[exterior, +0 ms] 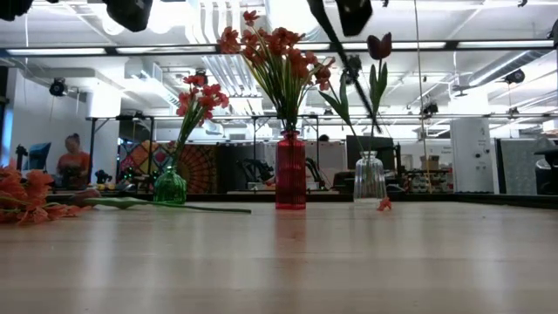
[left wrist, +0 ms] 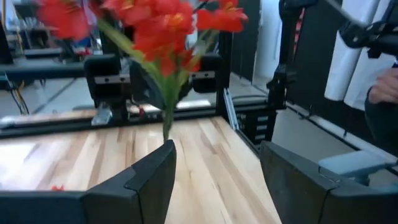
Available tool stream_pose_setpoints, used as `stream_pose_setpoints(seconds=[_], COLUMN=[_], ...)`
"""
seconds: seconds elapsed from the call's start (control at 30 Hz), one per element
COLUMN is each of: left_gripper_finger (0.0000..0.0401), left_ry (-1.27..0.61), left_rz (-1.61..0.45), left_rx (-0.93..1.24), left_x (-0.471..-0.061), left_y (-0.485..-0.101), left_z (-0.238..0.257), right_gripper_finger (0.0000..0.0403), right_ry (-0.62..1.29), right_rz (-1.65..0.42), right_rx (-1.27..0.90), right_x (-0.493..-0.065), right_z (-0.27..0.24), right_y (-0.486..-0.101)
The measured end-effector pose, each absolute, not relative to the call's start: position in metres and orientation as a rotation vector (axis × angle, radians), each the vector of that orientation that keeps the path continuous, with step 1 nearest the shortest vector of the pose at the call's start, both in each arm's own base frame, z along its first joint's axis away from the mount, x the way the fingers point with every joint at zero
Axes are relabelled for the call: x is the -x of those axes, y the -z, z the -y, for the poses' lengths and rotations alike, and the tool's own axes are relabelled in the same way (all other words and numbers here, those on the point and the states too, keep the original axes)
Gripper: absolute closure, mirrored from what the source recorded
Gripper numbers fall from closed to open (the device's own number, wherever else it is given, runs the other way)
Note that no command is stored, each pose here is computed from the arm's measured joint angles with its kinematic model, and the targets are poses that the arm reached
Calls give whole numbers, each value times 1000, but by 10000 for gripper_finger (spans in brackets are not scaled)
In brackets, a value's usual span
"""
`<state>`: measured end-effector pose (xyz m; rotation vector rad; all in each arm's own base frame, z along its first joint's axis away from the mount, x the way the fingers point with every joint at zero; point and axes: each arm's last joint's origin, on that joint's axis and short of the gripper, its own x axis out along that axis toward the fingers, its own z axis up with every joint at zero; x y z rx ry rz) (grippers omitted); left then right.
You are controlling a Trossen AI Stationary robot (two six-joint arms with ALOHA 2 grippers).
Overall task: Sort flowers into vase by color
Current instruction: Put the red flowers into the green vase
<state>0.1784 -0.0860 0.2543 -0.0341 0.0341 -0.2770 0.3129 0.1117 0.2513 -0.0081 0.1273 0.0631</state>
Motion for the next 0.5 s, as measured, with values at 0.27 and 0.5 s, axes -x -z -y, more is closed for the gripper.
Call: stream_pose_setpoints(seconds=[0.27,0.5], left_gripper_finger=[186,186], left_ry=[277,238], left_rz=[40,21], left_rx=[-1,-30], left_x=[-178,-189], left_y=[-256,-254], left_z=[86,90], right_gripper_finger=[369,369], right_ry=[-137,-136], right_rz=[-23,49], right_rx=[143,223], right_x=[-320,-331], right_z=[-108,-110], right_y=[-250,-239])
